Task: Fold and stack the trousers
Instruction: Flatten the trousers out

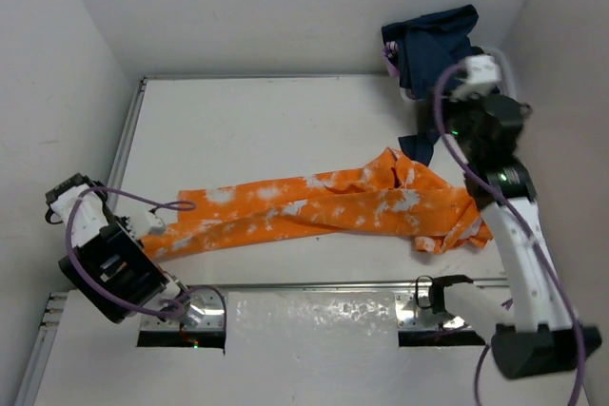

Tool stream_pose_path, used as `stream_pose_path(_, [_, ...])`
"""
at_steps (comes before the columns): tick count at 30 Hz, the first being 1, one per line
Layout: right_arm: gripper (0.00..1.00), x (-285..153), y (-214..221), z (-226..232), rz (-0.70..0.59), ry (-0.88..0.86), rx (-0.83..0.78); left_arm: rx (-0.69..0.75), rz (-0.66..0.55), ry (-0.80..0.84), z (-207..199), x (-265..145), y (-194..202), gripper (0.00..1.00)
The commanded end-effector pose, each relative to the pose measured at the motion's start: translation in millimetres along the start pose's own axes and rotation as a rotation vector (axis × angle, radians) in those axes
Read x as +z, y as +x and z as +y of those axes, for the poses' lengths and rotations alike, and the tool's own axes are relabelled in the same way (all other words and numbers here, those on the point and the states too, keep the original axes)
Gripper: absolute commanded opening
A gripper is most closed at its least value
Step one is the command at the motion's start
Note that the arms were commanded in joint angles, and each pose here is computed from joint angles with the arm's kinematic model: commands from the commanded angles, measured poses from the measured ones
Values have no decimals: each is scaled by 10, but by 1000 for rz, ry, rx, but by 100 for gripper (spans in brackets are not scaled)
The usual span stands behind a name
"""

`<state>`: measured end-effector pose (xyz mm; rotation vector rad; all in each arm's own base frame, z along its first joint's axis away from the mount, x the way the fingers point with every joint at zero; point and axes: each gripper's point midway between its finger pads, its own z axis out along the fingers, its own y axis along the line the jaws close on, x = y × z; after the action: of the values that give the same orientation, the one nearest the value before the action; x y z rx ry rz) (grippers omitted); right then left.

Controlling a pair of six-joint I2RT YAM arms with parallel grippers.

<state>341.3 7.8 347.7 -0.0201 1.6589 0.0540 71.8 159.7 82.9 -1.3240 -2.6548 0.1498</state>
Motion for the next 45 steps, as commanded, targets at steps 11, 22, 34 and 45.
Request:
stream_pose_path(11, [67, 625, 1865, 1748, 652, -537, -257, -156, -518, -508, 1212, -1676, -913, 69])
stream_pose_path(22, [71, 638, 2061, 671, 914, -142, -72, -309, -588, -168, 1159, -526, -2364, 100])
stream_pose_path(34, [76, -57, 2146, -583, 883, 345, 107, -354, -401, -122, 1308, 488, -2279, 97])
stream_pose_path(45, [80, -484, 2083, -1147, 758, 610, 291, -370, -493, -74, 1449, 194, -2522, 0])
